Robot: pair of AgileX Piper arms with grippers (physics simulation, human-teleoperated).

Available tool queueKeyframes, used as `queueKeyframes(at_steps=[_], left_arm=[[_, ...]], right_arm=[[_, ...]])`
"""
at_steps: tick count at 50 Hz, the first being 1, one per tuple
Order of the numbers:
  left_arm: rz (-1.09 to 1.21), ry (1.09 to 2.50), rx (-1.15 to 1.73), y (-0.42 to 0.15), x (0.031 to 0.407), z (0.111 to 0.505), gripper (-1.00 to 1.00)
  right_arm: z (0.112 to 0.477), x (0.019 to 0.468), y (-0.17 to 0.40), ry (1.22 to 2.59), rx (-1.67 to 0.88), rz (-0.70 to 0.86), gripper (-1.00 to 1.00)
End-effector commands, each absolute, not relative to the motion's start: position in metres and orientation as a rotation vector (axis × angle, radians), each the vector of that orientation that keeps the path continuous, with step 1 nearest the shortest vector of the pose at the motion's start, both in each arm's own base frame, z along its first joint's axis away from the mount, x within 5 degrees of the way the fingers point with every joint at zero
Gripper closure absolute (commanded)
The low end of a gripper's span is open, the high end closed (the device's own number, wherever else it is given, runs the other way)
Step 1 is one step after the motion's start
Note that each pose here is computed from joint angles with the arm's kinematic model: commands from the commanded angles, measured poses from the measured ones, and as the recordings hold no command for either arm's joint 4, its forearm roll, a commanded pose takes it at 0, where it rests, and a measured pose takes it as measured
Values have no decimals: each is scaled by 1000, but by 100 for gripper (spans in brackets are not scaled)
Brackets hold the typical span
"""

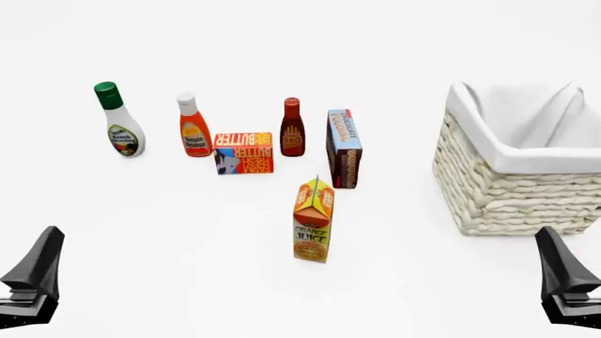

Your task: Pick the orange juice and place it in the basket.

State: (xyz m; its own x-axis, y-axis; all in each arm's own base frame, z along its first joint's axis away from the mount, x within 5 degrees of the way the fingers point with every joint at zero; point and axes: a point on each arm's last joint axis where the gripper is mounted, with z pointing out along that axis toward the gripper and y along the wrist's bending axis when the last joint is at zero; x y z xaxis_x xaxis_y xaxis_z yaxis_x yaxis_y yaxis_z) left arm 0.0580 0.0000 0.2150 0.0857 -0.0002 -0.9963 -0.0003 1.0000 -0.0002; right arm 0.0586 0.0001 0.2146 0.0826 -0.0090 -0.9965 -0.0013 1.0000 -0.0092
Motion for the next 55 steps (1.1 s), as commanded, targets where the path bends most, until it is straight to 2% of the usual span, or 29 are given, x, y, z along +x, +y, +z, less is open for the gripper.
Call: queueKeyframes(at_steps=[1, 24, 35, 41, 55], left_arm=[[0, 1485, -1, 0, 59, 215, -100], [16, 1474, 0, 1, 57, 216, -100], [15, 1474, 0, 1, 56, 216, -100], [15, 1474, 0, 1, 56, 216, -100], [16, 1475, 0, 1, 57, 216, -100]], right_arm=[[215, 60, 0, 1491, -9, -8, -100], [222, 58, -2, 1496, 4, -61, -100], [249, 49, 1, 1460, 37, 62, -100], [258, 51, 1, 1510, 39, 60, -100], [289, 61, 6, 1572, 34, 183, -100]])
